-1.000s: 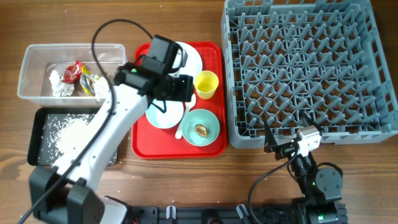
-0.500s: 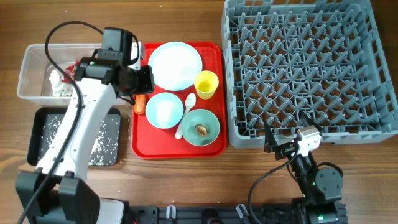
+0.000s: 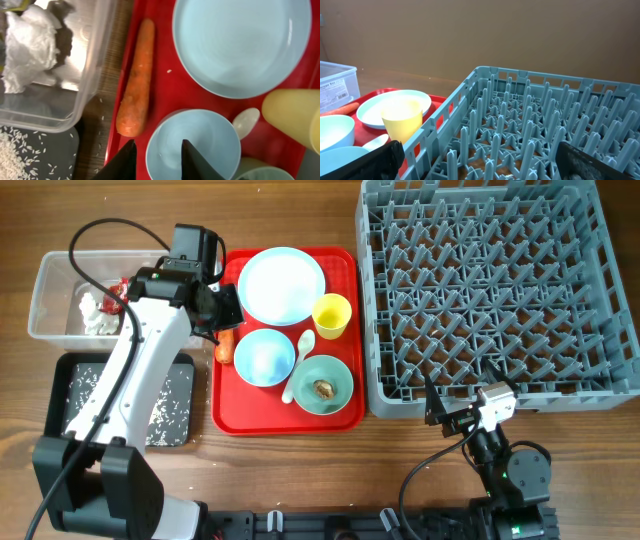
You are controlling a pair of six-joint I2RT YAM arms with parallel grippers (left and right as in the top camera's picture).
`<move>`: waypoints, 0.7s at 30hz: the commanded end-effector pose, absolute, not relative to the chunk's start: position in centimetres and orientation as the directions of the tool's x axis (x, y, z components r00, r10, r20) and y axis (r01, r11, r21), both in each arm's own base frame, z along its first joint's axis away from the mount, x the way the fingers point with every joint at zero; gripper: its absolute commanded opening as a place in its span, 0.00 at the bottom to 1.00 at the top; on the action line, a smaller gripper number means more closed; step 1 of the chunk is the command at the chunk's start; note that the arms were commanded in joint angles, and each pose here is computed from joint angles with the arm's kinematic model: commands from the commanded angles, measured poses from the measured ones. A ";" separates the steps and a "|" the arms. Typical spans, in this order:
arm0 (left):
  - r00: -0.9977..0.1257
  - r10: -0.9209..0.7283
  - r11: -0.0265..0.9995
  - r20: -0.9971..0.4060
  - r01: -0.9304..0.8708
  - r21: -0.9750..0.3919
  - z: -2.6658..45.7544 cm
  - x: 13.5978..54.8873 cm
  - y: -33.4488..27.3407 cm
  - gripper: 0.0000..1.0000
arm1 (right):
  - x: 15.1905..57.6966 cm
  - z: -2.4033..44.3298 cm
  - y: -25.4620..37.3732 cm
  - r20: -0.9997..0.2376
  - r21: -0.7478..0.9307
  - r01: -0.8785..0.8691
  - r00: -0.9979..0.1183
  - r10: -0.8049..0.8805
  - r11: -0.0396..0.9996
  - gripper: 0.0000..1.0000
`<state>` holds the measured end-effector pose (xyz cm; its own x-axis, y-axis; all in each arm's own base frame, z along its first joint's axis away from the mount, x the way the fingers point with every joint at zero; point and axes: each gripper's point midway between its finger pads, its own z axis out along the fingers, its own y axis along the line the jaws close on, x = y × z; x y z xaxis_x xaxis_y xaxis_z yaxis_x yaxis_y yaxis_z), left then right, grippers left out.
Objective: Sort waste into correct bins and load items into the dishwasher rack
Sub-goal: 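Lower the left gripper onto the orange carrot and grasp it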
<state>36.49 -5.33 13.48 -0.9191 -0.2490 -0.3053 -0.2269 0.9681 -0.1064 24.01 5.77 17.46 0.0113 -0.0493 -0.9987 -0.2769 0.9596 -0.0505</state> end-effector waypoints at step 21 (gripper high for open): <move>-0.978 0.033 0.999 -0.206 0.027 0.036 5.5 36.7 -6.8 0.46 | 24.1 17.6 5.4 -0.998 -0.061 -0.258 0.020 -0.057 0.964 1.00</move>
